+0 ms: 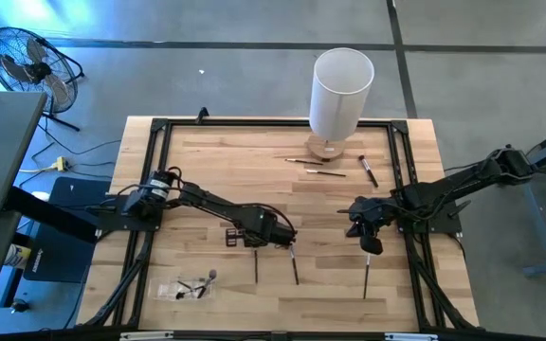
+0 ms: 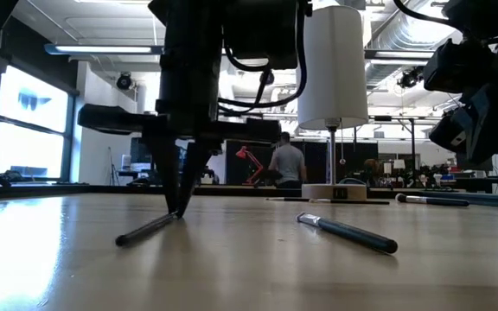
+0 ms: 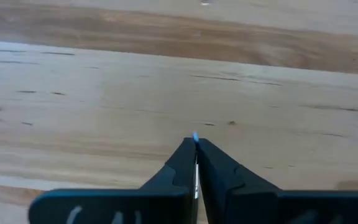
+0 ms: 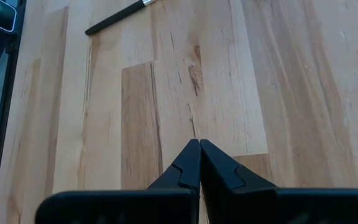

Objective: Put items in baskets/containers
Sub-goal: Put the eyeshadow brush into the transparent organizer

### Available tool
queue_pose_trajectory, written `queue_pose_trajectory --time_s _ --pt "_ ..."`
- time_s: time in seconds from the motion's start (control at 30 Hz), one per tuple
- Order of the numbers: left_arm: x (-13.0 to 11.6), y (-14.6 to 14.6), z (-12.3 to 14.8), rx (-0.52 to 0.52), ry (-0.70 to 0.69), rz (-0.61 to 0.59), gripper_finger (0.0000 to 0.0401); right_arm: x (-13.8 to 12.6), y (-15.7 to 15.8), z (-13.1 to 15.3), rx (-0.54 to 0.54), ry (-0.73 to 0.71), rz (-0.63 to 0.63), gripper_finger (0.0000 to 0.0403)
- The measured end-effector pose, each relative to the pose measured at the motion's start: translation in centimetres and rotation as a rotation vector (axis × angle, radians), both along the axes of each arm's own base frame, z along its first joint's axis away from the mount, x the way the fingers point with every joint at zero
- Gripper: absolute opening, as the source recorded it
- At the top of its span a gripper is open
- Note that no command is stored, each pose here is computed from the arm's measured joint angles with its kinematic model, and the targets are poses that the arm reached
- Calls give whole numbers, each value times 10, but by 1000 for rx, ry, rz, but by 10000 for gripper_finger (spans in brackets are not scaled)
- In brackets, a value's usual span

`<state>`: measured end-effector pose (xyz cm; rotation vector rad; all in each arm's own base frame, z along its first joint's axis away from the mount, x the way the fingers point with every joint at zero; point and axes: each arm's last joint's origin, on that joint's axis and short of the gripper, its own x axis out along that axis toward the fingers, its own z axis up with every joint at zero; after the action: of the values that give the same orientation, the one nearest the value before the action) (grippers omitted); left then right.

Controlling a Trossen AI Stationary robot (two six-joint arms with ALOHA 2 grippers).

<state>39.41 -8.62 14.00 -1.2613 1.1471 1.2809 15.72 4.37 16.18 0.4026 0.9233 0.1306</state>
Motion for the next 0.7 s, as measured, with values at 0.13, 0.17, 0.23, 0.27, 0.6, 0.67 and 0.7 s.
queue_pose_trajectory --time_s 0.13,0.17,0.23,0.27,0.6,0.67,0.7 --pt "1 0 0 3 -3 -198 8 0 0 0 -1 -1 3 0" --pt "1 0 0 4 -3 -283 5 0 0 0 0 0 6 0" --pt "1 0 0 -2 -6 -422 3 0 0 0 1 0 7 0" --pt "2 0 0 -7 -14 -480 4 0 0 0 1 0 6 0" --pt "43 -28 50 323 -350 -758 0 0 0 0 -19 -9 22 0" --pt "50 -38 67 424 -490 -836 0 0 0 0 -22 -12 18 0" --pt "53 -40 74 459 -543 -870 0 1 0 0 -26 -14 15 0"
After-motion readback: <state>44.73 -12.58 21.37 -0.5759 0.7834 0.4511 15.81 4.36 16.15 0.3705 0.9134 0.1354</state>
